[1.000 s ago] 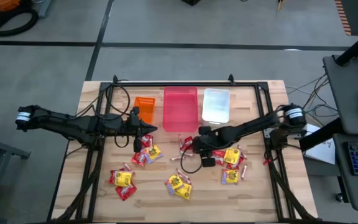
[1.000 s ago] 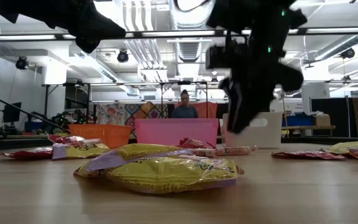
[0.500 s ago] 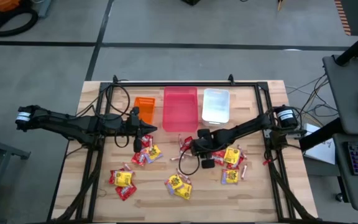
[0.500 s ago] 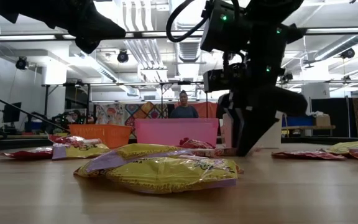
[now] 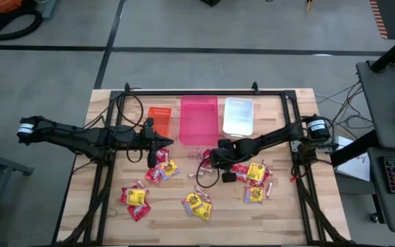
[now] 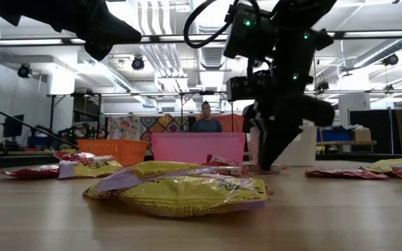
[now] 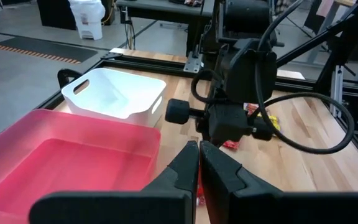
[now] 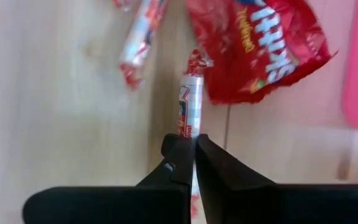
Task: Organize candy in baskets
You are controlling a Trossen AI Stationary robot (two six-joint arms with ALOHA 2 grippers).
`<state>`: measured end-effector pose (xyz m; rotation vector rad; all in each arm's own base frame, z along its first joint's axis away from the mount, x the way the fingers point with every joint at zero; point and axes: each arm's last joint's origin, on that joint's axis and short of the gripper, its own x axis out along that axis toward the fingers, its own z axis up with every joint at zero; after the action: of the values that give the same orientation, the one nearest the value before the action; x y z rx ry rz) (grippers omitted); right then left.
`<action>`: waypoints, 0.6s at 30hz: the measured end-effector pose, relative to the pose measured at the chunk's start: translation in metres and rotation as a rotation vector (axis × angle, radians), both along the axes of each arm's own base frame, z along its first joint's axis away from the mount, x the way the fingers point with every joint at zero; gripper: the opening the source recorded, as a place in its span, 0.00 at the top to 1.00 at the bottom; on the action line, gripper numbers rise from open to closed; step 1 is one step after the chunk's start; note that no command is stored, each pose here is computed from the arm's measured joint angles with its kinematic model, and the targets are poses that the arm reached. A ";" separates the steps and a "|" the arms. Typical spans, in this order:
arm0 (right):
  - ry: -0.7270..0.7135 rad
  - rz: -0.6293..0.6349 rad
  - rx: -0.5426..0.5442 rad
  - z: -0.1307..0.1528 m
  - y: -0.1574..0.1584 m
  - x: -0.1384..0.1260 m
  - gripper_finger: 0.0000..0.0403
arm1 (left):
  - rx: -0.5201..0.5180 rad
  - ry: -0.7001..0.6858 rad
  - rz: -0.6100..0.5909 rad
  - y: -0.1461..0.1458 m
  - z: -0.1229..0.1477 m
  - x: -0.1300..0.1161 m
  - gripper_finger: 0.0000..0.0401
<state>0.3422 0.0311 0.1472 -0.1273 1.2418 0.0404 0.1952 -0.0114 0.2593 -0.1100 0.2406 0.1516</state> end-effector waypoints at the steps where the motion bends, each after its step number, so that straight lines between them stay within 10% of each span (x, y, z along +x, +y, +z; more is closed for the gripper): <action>1: -0.011 0.000 0.002 0.004 0.000 0.000 0.98 | 0.000 0.000 0.000 0.000 0.000 0.000 1.00; 18: -0.143 0.002 0.003 0.049 -0.002 -0.009 0.98 | -0.011 -0.009 0.002 0.000 0.001 0.000 1.00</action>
<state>0.3333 0.0294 0.1967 -0.1266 1.0990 0.0340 0.1954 -0.0115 0.2600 -0.1220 0.2321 0.1522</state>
